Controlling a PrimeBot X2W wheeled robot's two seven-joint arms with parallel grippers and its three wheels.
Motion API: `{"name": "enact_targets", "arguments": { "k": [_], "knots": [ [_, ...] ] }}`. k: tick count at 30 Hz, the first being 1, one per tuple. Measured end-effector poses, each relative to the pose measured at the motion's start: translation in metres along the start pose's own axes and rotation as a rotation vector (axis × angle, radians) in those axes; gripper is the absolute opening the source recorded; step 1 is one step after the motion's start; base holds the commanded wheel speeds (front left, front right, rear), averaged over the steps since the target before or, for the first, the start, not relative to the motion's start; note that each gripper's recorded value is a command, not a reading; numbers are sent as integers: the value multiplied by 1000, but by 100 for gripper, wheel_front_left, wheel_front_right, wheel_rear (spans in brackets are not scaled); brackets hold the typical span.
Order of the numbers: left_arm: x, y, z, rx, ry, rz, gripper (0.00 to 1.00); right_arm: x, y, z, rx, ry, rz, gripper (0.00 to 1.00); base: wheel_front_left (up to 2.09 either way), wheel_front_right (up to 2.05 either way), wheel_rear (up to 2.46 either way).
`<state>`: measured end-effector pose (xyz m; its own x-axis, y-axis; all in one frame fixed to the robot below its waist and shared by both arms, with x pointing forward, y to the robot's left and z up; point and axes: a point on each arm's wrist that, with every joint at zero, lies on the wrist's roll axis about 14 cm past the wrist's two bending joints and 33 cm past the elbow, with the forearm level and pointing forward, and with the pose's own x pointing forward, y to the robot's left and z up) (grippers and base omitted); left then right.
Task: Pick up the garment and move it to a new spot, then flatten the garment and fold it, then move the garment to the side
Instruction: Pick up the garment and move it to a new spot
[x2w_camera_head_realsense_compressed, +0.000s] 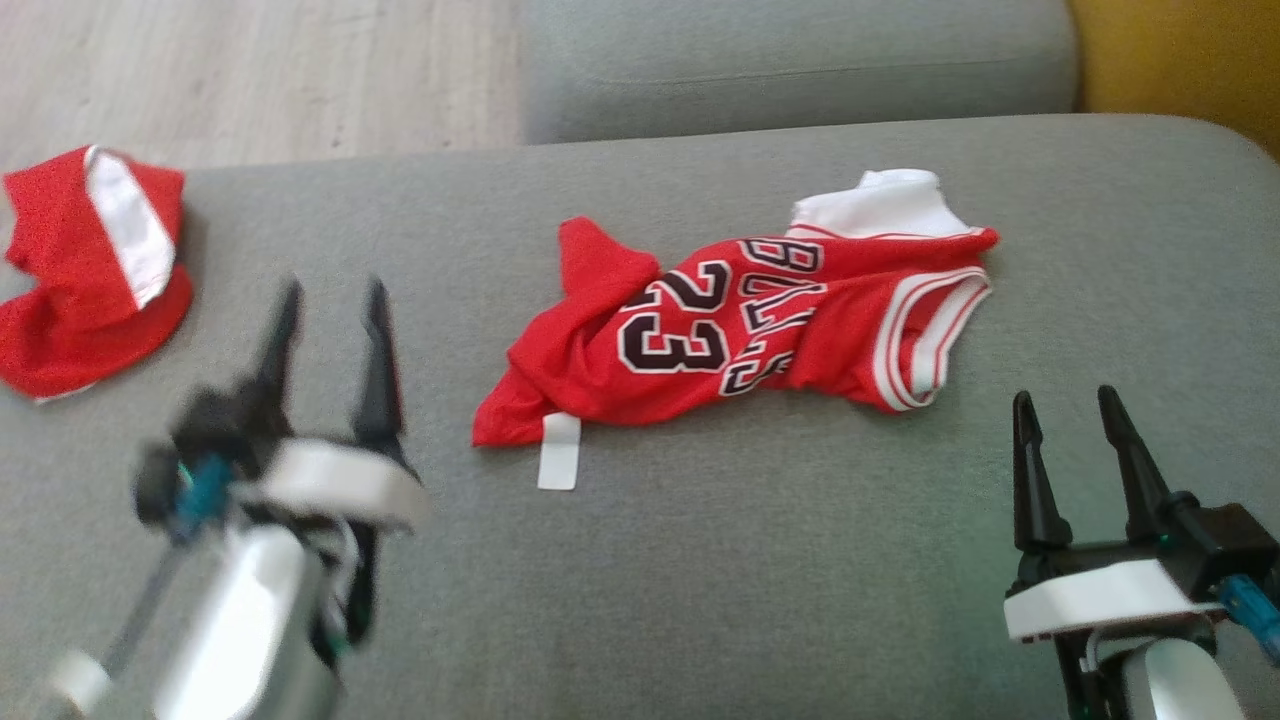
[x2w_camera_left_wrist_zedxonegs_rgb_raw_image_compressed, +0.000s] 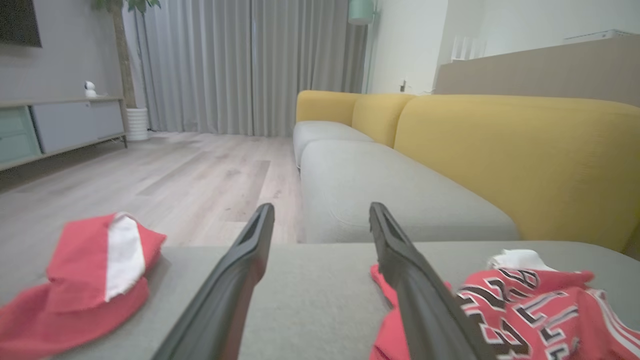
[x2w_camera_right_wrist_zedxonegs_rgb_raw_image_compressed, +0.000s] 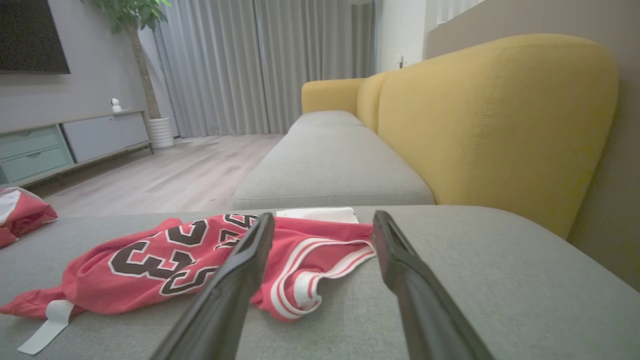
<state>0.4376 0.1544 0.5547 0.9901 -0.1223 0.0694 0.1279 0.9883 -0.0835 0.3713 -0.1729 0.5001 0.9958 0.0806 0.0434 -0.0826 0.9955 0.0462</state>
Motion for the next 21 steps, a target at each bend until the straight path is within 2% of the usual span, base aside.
{"name": "enact_targets", "arguments": {
  "k": [5, 6, 11, 16, 21],
  "knots": [
    [-29, -29, -39, -59, 70, -16, 100, -12, -10, -2, 14, 3, -36, 100, 0, 0, 0],
    [-42, -30, -58, -60, 117, -7, 100, -16, -12, -4, 18, 10, -44, 100, 0, 0, 0],
    [-74, -27, -89, -64, 182, 23, 100, -25, -16, -13, 23, 34, -62, 100, 0, 0, 0],
    [-100, -26, -107, -78, 232, 39, 100, -35, -16, -29, 40, 79, -67, 100, 0, 0, 0],
    [-104, -19, -105, -75, 220, 59, 100, -37, -10, -35, 50, 99, -53, 100, 0, 0, 0]
  ]
}}
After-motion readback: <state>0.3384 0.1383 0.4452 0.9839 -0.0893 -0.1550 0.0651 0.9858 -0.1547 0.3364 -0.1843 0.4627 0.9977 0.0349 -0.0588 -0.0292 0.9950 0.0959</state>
